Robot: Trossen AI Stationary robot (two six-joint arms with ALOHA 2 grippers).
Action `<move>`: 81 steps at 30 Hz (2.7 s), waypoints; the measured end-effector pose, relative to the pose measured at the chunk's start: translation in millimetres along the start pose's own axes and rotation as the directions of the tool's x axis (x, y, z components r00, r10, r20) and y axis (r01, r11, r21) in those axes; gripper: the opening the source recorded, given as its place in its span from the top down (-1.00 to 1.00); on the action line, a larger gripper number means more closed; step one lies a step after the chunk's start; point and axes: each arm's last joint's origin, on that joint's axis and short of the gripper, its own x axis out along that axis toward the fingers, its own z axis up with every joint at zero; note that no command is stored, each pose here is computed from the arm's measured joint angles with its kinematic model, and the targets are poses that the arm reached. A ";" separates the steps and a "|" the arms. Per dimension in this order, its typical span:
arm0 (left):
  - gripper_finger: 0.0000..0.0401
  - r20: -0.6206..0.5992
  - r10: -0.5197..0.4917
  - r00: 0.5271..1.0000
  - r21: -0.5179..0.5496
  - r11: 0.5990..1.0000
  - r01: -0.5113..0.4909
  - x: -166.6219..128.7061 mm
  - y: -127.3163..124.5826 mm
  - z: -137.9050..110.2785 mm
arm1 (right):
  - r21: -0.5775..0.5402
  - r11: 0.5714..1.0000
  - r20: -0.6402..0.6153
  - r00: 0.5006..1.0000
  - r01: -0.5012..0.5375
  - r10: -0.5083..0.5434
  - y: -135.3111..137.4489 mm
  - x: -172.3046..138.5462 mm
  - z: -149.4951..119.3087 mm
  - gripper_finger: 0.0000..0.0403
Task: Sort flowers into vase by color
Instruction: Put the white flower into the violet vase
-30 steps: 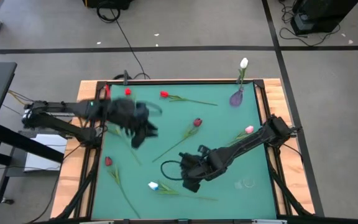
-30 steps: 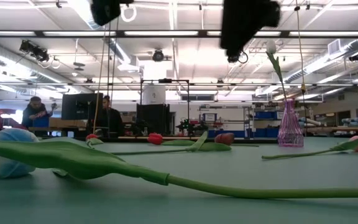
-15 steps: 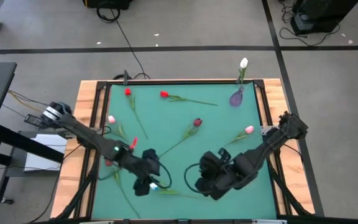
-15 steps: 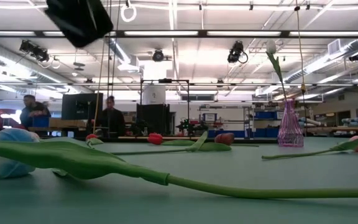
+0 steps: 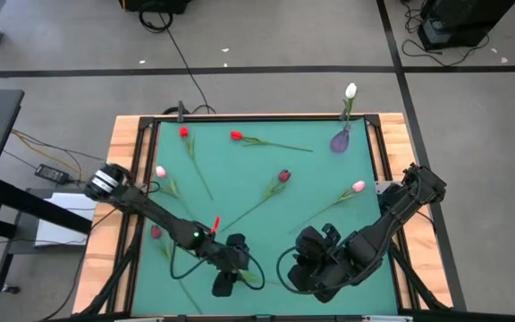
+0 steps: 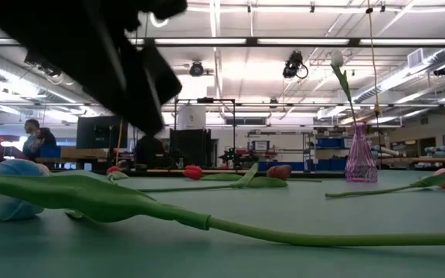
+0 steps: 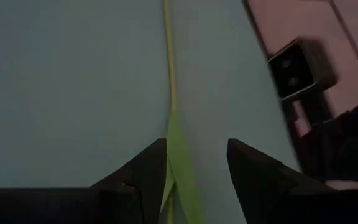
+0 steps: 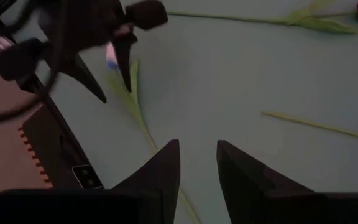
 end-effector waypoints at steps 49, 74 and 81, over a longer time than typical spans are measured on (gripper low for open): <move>0.95 0.293 0.638 0.712 0.955 -0.239 -0.179 -152.6 22.6 135.9 | 0.180 0.984 0.101 0.995 0.005 -0.023 -37.1 -58.1 -18.6 0.43; 0.92 0.606 0.466 0.645 0.651 -0.756 -0.065 -227.1 33.9 169.0 | -0.104 0.931 0.329 0.871 -0.351 0.365 -60.4 -96.4 106.9 0.16; 0.93 0.616 0.422 0.665 0.623 -0.778 -0.083 -224.3 19.2 166.6 | -0.205 0.914 0.290 0.870 -0.350 0.398 -70.5 -84.4 135.2 -0.29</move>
